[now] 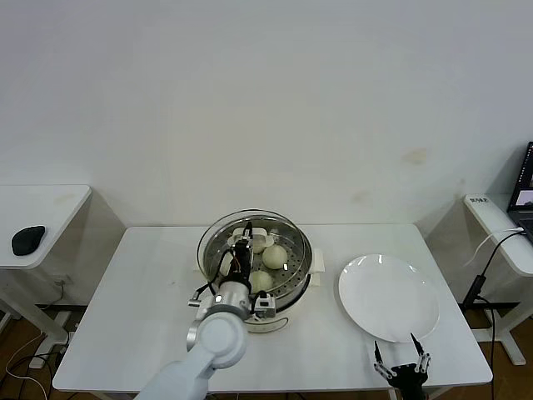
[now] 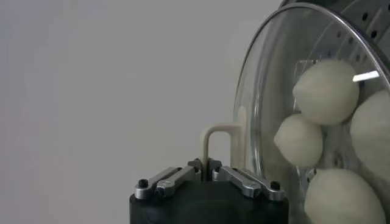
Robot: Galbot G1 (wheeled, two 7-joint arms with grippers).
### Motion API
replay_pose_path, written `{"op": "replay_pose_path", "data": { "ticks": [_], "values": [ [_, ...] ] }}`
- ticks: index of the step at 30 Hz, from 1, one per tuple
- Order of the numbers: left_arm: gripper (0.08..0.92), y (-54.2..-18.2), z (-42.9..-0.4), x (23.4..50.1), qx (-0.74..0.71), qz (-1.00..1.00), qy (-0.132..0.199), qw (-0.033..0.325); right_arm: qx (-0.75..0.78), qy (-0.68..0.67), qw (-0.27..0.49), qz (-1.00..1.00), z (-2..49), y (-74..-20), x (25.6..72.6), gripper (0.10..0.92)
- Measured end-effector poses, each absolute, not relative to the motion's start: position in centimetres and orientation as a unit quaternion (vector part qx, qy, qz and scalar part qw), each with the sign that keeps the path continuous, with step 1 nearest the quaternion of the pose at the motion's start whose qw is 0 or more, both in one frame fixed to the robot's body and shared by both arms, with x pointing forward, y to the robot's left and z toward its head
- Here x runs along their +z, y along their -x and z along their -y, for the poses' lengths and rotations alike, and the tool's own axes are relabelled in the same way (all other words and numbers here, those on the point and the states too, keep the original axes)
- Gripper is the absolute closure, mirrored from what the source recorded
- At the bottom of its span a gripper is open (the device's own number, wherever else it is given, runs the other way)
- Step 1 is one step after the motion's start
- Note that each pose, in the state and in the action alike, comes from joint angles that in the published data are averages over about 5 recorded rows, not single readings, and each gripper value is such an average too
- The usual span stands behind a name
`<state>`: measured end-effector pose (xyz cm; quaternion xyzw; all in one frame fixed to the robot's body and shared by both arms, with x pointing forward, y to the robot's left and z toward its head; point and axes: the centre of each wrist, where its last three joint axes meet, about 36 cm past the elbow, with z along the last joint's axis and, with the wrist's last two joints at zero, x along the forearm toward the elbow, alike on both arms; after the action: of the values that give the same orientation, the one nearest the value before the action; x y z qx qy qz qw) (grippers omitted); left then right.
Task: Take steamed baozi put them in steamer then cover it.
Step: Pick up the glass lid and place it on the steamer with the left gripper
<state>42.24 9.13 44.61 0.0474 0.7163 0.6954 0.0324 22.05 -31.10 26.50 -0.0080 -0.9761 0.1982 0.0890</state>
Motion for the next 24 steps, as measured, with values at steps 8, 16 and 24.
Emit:
{"op": "replay_pose_path", "data": {
  "ticks": [8, 16, 24],
  "values": [
    [0.868, -43.0, -8.0, 43.6, 0.697, -0.714, -0.052, 0.023, 0.197, 0.010, 0.090, 0.976, 31.3, -21.7, 26.2, 0.200],
    [0.868, -43.1, -7.7, 42.7, 0.699, -0.713, -0.051, 0.017, 0.195, 0.010, 0.090, 0.977, 31.1, -21.5, 26.1, 0.200],
    [0.868, -42.6, -7.5, 42.5, 0.695, -0.717, -0.053, 0.014, 0.194, 0.007, 0.092, 0.977, 31.0, -21.3, 25.9, 0.200]
  ]
}}
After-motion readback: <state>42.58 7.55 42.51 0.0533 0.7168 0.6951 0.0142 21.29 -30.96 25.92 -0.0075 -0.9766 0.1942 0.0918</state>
